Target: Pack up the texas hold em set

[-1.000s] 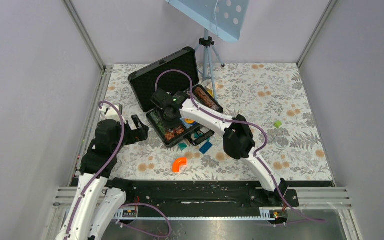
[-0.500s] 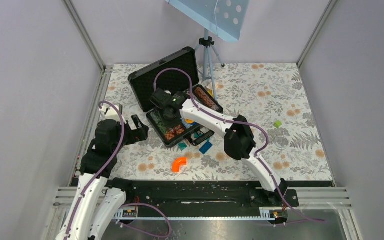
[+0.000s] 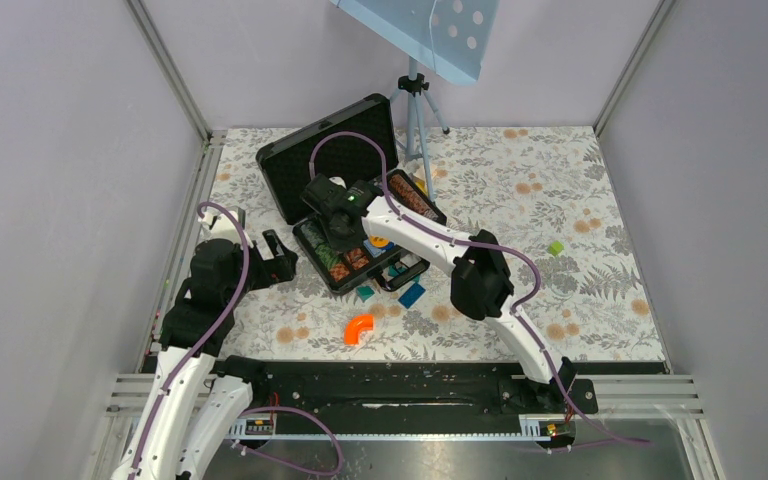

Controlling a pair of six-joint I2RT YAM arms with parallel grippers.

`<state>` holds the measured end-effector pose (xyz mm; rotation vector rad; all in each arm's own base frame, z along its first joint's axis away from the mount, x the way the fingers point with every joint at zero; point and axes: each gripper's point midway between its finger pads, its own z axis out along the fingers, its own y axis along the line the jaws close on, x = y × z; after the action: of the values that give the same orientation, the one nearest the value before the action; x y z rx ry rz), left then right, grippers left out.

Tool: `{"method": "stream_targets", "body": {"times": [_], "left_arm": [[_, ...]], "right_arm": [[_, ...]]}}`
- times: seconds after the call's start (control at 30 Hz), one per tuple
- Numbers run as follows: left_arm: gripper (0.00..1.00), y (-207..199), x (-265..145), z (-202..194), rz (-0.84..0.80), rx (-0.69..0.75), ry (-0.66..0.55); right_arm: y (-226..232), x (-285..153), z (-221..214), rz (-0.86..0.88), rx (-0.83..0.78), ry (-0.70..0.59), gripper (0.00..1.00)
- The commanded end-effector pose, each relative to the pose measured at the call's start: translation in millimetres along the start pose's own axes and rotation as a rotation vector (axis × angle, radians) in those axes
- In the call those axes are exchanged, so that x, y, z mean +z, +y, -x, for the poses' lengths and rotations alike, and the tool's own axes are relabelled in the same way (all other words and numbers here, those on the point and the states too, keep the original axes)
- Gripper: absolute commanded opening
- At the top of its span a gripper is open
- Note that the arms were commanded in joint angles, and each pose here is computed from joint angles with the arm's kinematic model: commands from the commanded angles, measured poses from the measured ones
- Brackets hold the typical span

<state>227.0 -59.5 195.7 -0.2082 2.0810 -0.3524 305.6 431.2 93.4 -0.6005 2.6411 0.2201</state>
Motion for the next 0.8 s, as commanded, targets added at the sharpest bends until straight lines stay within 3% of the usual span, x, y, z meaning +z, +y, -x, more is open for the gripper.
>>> {"method": "stream_targets", "body": {"times": [0.0, 0.43, 0.6, 0.77], "left_arm": [[0.94, -3.9, 0.9, 11.3, -0.014, 0.011, -0.043], [0.94, -4.6, 0.3, 12.1, -0.018, 0.011, -0.047], [0.94, -4.4, 0.4, 11.5, -0.017, 0.011, -0.045], [0.94, -4.3, 0.3, 11.7, -0.017, 0.011, -0.046]], "right_arm": [[-6.7, -22.3, 5.3, -0.006, -0.009, -0.019, 0.23], [-14.6, -12.6, -1.6, -0.028, -0.013, 0.008, 0.26], [-15.1, -17.2, 2.5, -0.024, -0.015, -0.005, 0.21], [-8.6, -24.9, 7.6, 0.013, -0.028, -0.017, 0.08]]}}
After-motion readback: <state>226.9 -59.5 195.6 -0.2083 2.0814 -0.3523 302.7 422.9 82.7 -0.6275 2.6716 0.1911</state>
